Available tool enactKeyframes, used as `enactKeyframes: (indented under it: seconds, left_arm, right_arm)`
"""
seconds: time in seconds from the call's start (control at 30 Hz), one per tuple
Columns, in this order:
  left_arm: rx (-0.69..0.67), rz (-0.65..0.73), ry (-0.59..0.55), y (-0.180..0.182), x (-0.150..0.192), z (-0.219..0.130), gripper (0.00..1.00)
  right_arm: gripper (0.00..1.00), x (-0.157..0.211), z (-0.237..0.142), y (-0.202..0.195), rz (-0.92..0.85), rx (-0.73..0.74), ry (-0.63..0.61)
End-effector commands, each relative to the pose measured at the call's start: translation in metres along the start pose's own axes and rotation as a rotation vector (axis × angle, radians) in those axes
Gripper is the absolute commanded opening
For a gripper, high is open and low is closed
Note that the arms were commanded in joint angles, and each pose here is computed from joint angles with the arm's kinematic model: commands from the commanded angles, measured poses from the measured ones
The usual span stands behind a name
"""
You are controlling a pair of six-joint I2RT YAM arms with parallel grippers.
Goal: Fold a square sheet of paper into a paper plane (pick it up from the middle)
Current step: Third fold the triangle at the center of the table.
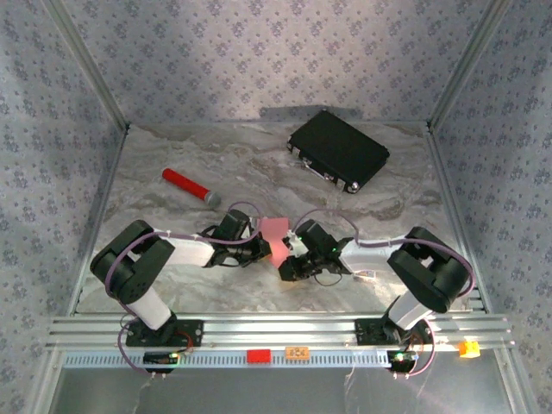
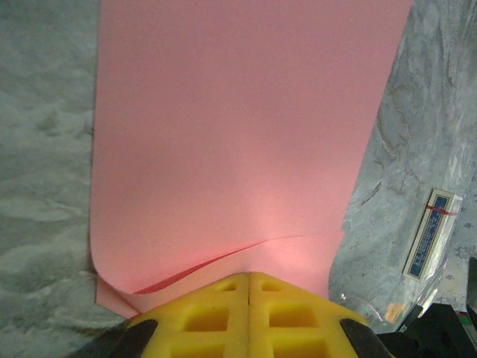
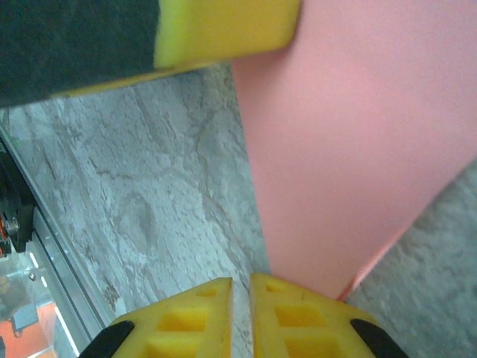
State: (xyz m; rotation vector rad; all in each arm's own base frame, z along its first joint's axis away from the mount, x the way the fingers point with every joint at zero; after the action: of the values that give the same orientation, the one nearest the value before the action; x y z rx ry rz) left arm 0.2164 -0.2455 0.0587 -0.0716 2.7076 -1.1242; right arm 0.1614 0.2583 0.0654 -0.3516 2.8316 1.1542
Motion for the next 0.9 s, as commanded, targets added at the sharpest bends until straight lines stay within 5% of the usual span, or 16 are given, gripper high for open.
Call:
enactKeyframes:
  seconds: [0.0, 0.43, 0.87]
  left_arm:
    - [-0.156, -0.036, 0.045, 0.033, 0.014, 0.004, 0.0]
    - [-0.151, -0.024, 0.048, 0.032, 0.015, 0.001, 0.0]
    - [-0.148, -0.009, 0.036, 0.029, 0.012, 0.0, 0.0]
  right_arm:
    - [0.16, 0.015, -0.006, -0.009, 0.066, 0.032, 0.055]
    - [0.08, -0.035, -0.007, 0.036, 0.011, -0.039, -0.022]
    - [0.08, -0.013, 0.012, -0.014, 0.137, 0.101, 0.057]
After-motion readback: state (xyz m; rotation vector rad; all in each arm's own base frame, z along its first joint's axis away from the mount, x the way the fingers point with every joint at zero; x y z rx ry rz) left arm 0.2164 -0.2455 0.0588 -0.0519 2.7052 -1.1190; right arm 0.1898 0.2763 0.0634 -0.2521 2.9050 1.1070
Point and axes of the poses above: each hand's point on the last joint's axis, 136 mm out from that joint toward the fingers, its own z axis out along the fingers, its own y axis along the line the jaws close on, x = y × z, the point moved 6 cm from there along -z, back along the fingers, and after that the axes turned 10 degrees about z, right-handed, at the moved point
